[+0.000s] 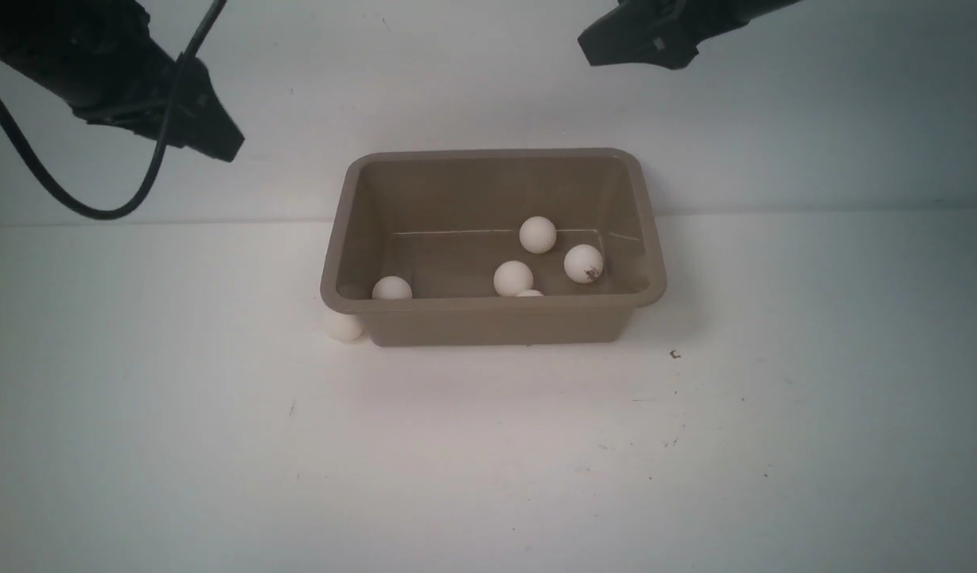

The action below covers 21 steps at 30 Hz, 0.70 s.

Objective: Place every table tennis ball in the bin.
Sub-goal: Use the left arm to clamp the table tennis ball closest to it

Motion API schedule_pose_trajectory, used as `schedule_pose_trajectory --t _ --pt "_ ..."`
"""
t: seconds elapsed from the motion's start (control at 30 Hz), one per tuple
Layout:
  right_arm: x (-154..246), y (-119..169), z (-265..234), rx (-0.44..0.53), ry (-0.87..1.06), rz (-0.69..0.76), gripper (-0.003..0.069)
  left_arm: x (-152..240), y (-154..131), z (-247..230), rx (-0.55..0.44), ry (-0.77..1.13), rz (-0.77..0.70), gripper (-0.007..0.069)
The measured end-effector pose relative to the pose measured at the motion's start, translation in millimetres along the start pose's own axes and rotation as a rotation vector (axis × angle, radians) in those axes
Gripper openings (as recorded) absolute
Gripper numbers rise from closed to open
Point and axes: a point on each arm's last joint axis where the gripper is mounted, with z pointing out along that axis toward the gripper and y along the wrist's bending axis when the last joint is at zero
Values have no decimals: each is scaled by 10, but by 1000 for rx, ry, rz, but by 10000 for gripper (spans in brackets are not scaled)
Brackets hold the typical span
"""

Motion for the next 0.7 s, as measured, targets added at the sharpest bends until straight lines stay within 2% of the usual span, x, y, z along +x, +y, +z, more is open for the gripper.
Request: schedule_pose_trajectory --t 0.13,0.43,0.57,0.7 --pt "-6 3 0 -4 -6 5 482 45 123 167 -7 49 3 405" --pt "-7 14 0 -16 -8 9 482 181 419 957 173 104 -51 405" --pt "-2 21 0 -23 -3 9 482 276 603 1143 249 50 47 405" --pt "-2 21 0 -23 -3 5 482 356 761 1147 253 20 99 405"
